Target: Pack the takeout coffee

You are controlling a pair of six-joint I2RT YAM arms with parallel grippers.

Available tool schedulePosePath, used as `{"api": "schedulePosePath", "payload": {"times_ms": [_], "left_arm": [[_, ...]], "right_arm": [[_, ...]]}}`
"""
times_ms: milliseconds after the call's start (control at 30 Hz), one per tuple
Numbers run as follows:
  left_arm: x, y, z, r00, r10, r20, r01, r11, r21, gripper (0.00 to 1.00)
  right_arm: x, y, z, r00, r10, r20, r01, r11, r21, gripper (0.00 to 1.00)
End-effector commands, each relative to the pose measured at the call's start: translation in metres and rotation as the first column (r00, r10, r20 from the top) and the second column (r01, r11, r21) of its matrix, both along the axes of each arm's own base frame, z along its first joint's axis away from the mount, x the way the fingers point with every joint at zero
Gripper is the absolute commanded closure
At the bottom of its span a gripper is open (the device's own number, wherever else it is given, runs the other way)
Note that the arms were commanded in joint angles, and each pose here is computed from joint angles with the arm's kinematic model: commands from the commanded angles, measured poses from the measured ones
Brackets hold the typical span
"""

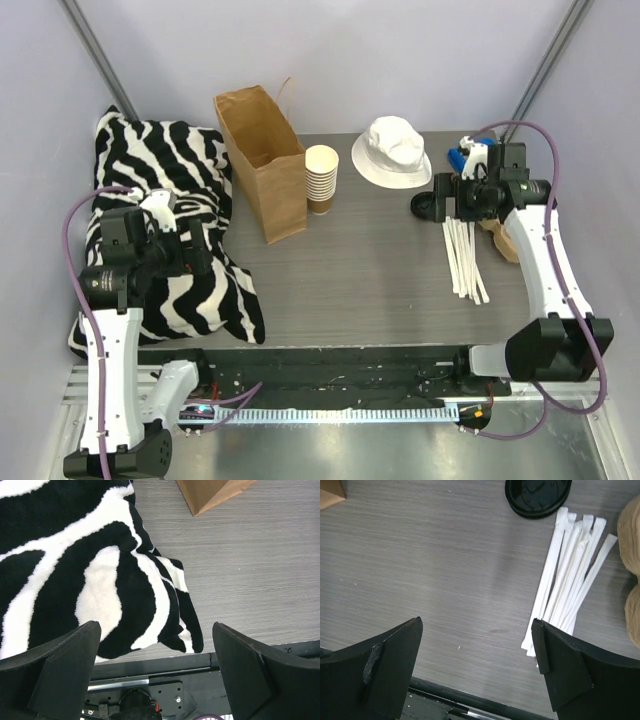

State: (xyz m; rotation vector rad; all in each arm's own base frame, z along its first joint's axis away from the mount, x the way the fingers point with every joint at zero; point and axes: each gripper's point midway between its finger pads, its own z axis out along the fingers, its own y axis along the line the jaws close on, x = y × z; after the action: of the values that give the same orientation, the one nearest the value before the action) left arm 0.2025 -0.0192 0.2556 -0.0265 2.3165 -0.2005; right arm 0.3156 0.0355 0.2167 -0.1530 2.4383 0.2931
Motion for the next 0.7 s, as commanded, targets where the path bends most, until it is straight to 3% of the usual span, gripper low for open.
{"api": "schedulePosePath", "payload": {"times_ms": [0,167,400,600,667], "left_arm": [[0.007,-0.003,0.021,0.997,0.002,0.074,0.0,1.0,-0.022,0.0],[0.016,0.007,0.029,0.995,0.056,0.085,-0.057,0.998,0.0,0.0],[0.026,0.009,0.039,0.987,0.096,0.125,-0.093,0.995,-0.027,0.0],[0.031,0.01,0.04,0.985,0.1,0.142,-0.097,0.995,-0.027,0.01],[0.033,0.01,0.038,0.984,0.107,0.142,-0.103,0.994,-0.031,0.0]], "right_arm": [[0.037,0.018,0.045,0.99,0.059,0.13,-0.068,0.995,0.069,0.0],[0.08,0.042,0.098,0.958,0.059,0.282,-0.095,0.989,0.116,0.0],[0.136,0.078,0.141,0.925,0.016,0.379,-0.068,0.99,0.126,0.0],[0.169,0.116,0.132,0.934,0.001,0.358,-0.053,0.99,0.134,0.01],[0.17,0.133,0.131,0.934,0.02,0.358,-0.075,0.987,0.139,0.07]]}}
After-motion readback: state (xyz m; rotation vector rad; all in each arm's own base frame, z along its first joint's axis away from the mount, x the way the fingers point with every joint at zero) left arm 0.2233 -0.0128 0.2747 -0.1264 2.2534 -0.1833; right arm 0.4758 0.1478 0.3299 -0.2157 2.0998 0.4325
